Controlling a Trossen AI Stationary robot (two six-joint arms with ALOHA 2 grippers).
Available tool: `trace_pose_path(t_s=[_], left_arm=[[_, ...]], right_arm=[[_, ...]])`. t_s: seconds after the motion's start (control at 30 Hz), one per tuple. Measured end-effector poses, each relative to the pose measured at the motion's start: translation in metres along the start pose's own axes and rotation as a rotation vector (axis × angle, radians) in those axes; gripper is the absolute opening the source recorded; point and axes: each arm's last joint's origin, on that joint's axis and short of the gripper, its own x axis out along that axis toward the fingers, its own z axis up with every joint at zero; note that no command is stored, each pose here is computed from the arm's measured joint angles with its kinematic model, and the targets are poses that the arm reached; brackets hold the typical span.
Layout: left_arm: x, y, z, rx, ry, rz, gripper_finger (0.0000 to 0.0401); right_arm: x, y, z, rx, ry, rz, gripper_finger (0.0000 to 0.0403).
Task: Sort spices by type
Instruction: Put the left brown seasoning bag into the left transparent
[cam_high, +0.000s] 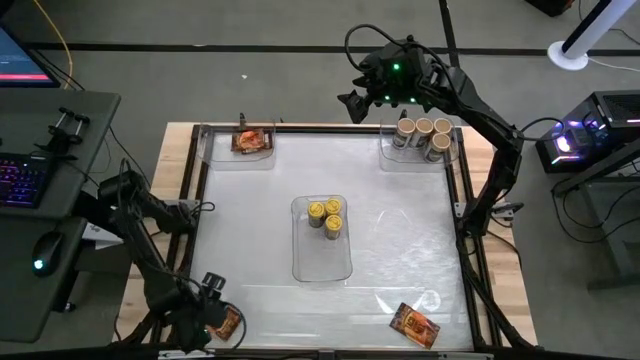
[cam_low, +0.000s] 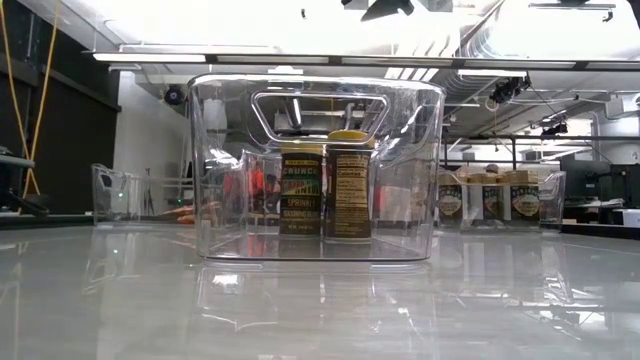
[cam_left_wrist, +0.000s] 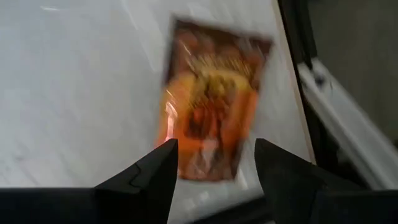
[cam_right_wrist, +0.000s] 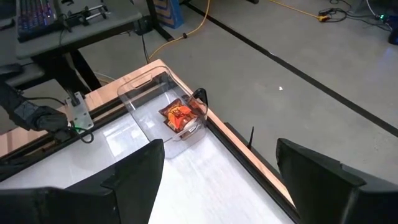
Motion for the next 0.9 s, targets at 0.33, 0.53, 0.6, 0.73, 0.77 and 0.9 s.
trace_pose_path(t_s=[0.33, 0.53, 0.6, 0.73, 0.77, 0.9], left_arm=[[0.037, 0.010, -0.018, 0.135, 0.019, -0.010, 0.0200], [0.048, 0.015, -0.022, 0.123, 0.028, -0.025, 0.0200], [0.048, 0.013, -0.019, 0.138, -0.002, -0.045, 0.0200], [0.047, 0.010, -0.015, 0.126, -0.051, -0.076, 0.0200], [0.048, 0.009, -0.014, 0.123, -0.058, -0.081, 0.0200], [0.055, 0.007, -0.012, 0.116, -0.057, -0.067, 0.0200]], right_arm=[[0.000, 0.000, -0.003, 0.022, 0.027, -0.001, 0.0302], [0.000, -0.001, -0.005, 0.020, 0.048, -0.005, 0.0302], [0.000, -0.001, -0.005, 0.020, 0.047, -0.014, 0.0302], [0.000, -0.001, -0.005, 0.019, 0.047, -0.020, 0.0302], [0.000, -0.002, -0.005, 0.020, 0.046, -0.022, 0.0302], [0.000, -0.002, -0.005, 0.014, 0.046, -0.022, 0.0302]])
